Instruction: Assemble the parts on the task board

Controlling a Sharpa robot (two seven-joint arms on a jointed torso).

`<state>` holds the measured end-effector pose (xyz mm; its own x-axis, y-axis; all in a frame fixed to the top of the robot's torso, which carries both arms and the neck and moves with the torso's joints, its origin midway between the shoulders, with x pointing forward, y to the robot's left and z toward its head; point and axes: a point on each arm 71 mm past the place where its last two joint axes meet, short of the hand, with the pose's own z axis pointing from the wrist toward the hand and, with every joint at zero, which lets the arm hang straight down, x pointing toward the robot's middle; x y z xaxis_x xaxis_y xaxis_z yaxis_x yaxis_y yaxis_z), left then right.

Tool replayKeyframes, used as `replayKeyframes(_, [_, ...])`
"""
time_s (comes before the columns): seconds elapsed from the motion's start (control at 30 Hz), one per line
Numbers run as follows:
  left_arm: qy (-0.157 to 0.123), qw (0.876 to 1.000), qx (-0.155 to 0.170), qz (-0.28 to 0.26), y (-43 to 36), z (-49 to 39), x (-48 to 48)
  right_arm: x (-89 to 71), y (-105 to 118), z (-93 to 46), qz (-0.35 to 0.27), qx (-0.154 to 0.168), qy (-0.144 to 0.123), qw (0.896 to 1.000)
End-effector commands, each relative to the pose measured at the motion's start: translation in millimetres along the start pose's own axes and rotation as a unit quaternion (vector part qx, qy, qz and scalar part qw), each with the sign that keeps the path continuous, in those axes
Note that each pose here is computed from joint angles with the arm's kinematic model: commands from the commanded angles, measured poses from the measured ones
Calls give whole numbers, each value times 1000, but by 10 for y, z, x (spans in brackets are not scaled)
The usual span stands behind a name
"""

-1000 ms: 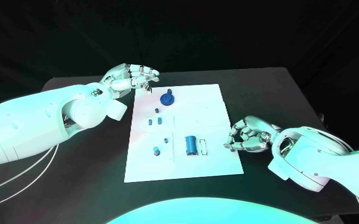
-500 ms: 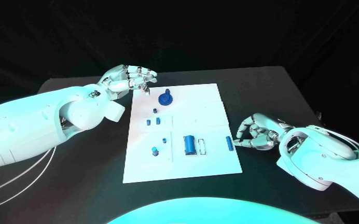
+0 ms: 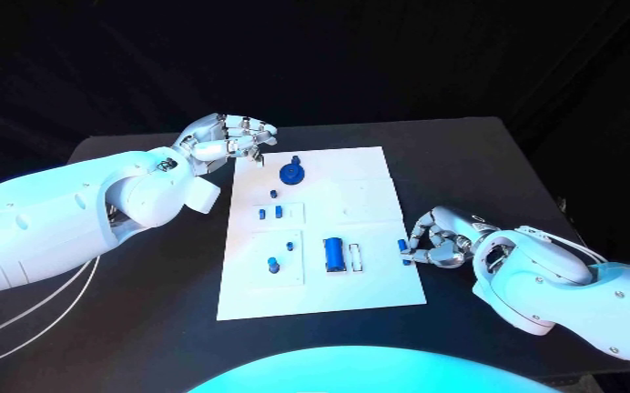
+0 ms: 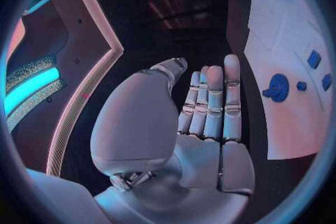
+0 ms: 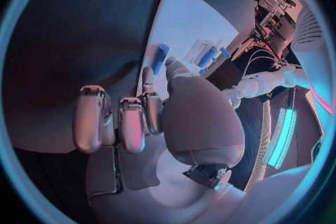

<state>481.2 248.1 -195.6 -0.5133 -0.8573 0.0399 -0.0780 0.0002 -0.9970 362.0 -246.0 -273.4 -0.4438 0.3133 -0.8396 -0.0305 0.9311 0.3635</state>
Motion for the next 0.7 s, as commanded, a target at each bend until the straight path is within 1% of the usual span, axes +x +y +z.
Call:
replayKeyframes(0.03, [9,1000,5,-6,-7,0,21,22,7,19,-15,6,1,1000])
replayKeyframes(0.3, [10,1000,4,-6,-8,-1,23,107,50,93,-28,5,12,1000])
replayKeyframes(0.43, [10,1000,4,-6,-8,-3,21,177,49,123,-41,7,26,999])
replayKeyframes(0.63, [9,1000,3,-6,-8,-9,17,256,24,148,-88,9,59,994])
replayKeyframes(0.7, [9,1000,3,-6,-8,-11,16,270,23,153,-101,8,66,993])
